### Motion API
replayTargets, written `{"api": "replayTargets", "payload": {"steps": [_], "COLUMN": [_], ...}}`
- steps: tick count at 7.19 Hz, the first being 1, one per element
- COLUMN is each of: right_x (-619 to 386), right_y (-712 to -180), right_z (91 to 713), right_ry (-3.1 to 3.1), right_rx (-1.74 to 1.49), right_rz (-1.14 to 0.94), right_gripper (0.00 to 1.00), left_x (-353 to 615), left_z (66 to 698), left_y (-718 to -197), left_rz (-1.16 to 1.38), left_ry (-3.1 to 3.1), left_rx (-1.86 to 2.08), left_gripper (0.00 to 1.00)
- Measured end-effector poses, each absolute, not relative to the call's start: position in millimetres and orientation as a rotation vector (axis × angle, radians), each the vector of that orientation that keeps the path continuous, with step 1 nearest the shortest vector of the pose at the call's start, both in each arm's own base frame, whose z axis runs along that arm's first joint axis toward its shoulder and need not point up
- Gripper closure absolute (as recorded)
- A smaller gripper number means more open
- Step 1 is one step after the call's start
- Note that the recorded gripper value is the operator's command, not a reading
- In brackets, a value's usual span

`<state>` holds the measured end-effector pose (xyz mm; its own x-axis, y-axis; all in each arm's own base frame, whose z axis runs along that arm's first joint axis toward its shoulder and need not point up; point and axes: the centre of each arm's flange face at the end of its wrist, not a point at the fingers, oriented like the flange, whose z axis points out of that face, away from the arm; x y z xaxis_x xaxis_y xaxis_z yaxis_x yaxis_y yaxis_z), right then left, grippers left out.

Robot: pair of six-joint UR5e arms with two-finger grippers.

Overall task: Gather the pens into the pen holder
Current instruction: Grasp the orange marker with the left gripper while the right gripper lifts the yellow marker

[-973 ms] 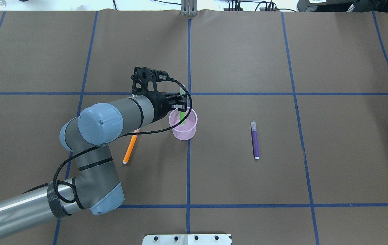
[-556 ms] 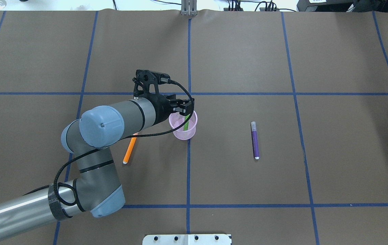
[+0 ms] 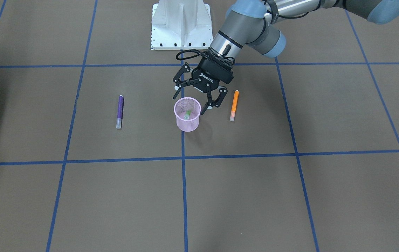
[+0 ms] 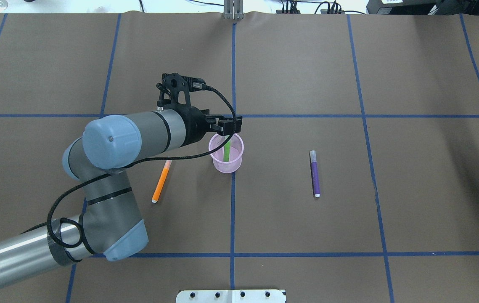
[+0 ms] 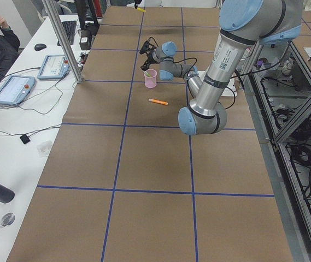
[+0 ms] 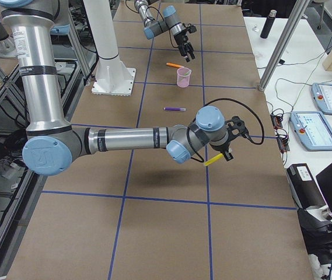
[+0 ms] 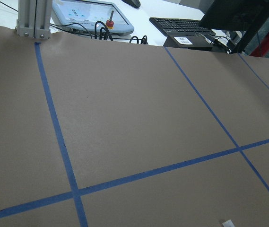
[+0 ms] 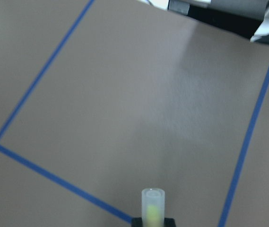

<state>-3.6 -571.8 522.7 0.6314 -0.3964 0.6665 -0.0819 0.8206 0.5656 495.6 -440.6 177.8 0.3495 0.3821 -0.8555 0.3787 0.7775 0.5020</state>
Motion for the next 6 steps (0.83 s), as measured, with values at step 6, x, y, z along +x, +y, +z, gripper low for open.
{"api": "replayTargets", "payload": {"steps": [6], "right_x": [-127], "right_y": [-560], "right_z": [407], "right_ry": [-1.047], "right_rx": [0.801], "right_rz": [0.071], "right_gripper": [1.00], "left_x": [436], "left_z": [214], "left_y": [-499], "left_rz": [0.094], "left_ry": [1.075], "left_rx": [0.240], "left_gripper": [0.01]}}
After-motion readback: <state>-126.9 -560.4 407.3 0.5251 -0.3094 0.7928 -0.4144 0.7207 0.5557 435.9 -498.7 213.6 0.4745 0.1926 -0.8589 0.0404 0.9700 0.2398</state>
